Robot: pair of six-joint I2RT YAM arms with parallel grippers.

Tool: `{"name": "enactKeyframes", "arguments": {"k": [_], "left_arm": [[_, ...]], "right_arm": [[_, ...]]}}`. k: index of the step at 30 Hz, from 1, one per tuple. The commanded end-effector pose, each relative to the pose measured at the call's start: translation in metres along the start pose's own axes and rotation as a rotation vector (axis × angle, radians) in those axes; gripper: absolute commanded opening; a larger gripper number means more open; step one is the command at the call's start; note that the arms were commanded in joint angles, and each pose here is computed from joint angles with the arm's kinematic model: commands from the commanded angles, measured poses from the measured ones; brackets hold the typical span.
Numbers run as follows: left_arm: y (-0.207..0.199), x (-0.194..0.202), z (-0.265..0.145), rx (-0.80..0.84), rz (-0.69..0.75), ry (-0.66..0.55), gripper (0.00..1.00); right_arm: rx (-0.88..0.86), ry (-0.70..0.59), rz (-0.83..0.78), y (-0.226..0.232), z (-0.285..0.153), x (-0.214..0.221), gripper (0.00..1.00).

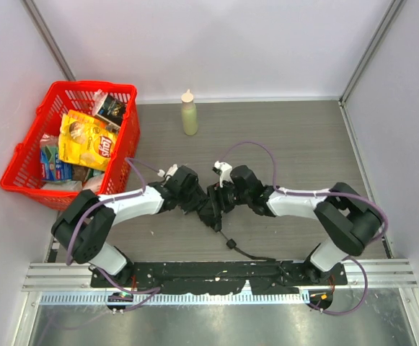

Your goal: Put away the umbrella

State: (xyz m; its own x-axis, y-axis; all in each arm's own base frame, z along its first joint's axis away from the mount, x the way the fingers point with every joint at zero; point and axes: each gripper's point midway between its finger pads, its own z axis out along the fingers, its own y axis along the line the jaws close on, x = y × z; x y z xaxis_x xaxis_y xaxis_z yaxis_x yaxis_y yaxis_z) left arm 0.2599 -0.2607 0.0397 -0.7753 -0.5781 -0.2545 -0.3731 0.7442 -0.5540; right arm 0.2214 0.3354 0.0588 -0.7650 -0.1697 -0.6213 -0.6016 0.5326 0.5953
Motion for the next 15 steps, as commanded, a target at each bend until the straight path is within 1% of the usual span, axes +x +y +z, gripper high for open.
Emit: {"name": "enactKeyframes", "arguments": {"k": [1, 2, 4, 6, 7, 11, 13, 14, 15], "left_arm": [[0.034, 0.012, 0.001, -0.155, -0.012, 0.055, 0.00], [0.032, 0.012, 0.000, -0.170, -0.024, 0.068, 0.00], [0.032, 0.015, 0.000, -0.195, -0.056, 0.098, 0.00], [0.027, 0.017, 0.002, -0.191, -0.101, 0.125, 0.00], [0.023, 0.021, 0.002, -0.178, -0.117, 0.151, 0.00], [0.014, 0.021, 0.003, -0.165, -0.136, 0.169, 0.00], [0.010, 0.021, 0.002, -0.153, -0.149, 0.175, 0.00], [0.008, 0.021, 0.000, -0.149, -0.152, 0.175, 0.00], [0.008, 0.021, -0.001, -0.147, -0.154, 0.175, 0.00]], "right_arm": [[0.238, -0.088, -0.258, 0.000, -0.019, -0.036, 0.75], [0.249, -0.073, -0.291, 0.009, -0.018, -0.034, 0.75], [0.371, -0.084, -0.372, 0.002, -0.022, -0.037, 0.77], [0.408, -0.071, -0.434, 0.007, -0.019, -0.035, 0.77], [0.403, -0.055, -0.449, 0.010, -0.015, -0.030, 0.77], [0.406, -0.034, -0.473, 0.009, -0.001, -0.019, 0.78], [0.439, -0.013, -0.499, 0.005, 0.006, -0.012, 0.78], [0.492, -0.018, -0.513, -0.001, 0.005, -0.013, 0.78], [0.504, 0.015, -0.531, -0.002, 0.010, -0.005, 0.78]]}}
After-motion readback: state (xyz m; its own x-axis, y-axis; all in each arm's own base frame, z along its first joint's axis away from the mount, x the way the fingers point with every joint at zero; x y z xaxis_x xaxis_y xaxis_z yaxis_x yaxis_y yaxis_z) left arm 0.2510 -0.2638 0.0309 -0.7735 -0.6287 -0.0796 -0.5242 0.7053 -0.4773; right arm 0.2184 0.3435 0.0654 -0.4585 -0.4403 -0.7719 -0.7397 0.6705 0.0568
